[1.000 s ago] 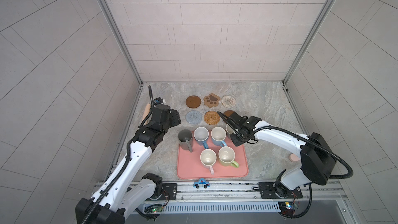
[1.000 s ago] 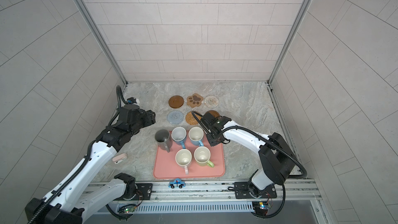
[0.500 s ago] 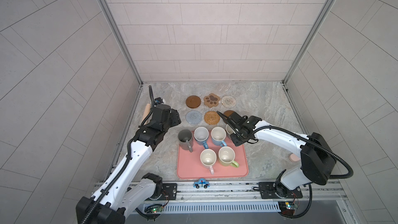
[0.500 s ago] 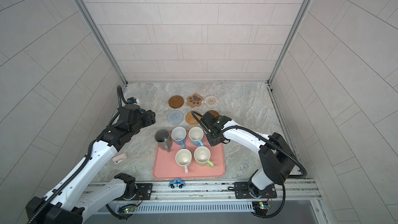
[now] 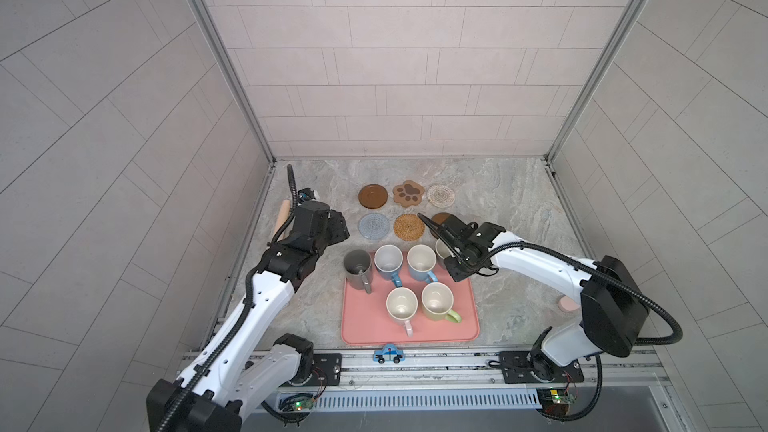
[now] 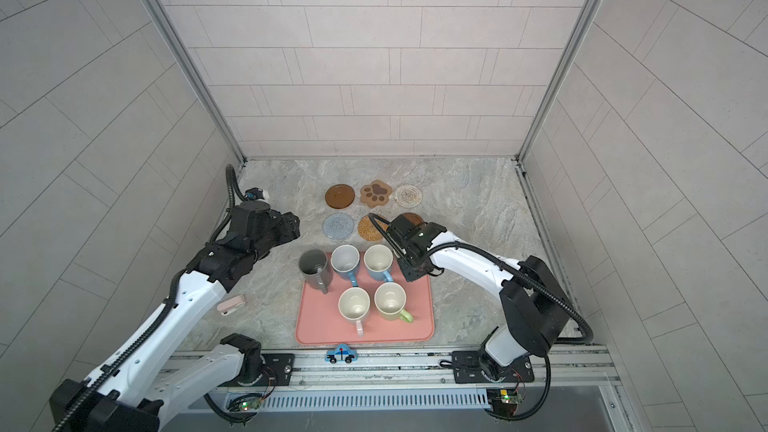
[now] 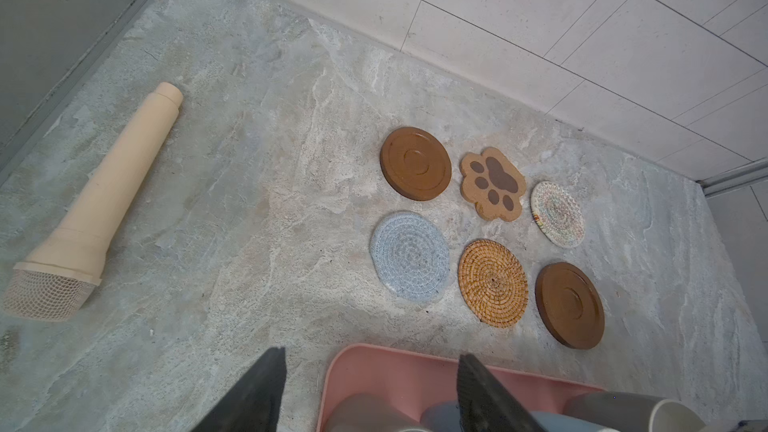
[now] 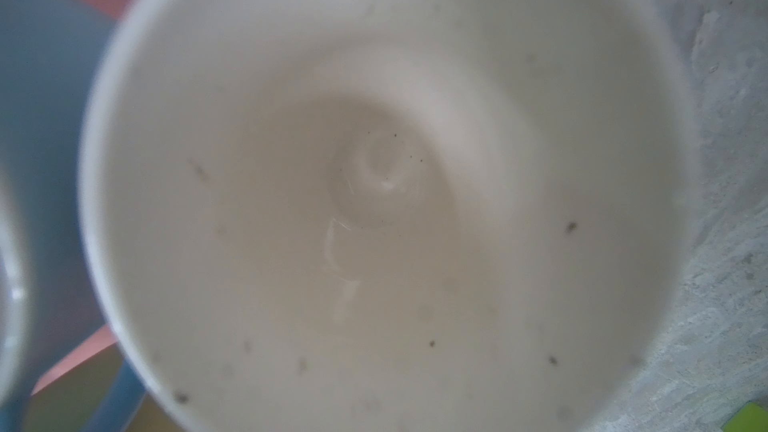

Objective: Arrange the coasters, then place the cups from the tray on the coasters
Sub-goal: 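Lift the mug with the right gripper and carry it toward the multicolour rope coaster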

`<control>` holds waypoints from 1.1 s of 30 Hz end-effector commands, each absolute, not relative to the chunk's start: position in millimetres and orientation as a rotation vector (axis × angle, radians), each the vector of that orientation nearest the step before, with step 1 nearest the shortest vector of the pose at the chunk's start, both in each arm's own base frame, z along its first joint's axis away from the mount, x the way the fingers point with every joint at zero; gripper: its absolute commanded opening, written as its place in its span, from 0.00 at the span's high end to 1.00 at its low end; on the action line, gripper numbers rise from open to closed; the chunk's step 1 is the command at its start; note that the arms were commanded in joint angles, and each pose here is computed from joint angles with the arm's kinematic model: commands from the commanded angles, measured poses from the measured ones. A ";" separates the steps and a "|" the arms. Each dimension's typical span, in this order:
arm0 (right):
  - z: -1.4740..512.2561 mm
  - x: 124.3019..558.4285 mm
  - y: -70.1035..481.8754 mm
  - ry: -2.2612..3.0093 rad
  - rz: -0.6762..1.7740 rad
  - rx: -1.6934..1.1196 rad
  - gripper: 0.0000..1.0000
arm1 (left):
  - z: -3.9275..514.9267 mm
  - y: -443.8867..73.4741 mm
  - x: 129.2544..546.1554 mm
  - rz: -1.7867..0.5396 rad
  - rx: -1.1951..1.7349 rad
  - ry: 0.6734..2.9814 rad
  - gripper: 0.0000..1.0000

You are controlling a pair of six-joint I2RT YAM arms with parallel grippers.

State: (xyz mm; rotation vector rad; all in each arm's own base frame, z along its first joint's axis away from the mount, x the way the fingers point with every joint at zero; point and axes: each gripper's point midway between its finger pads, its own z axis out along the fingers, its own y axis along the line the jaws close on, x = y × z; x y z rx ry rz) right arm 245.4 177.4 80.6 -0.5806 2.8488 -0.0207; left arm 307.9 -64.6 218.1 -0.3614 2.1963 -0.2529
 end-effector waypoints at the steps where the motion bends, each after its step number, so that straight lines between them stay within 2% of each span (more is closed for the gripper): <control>1: 108.5 257.9 183.7 2.760 0.017 -0.537 0.90 | 220.3 -59.8 308.5 -0.238 -0.381 2.184 0.28; 21: 130.7 275.6 185.4 2.698 0.025 -0.505 0.91 | 225.2 -59.6 307.3 -0.241 -0.379 2.175 0.28; 33: 143.3 301.5 181.4 2.671 0.019 -0.510 0.91 | 228.6 -60.6 307.8 -0.248 -0.376 2.172 0.28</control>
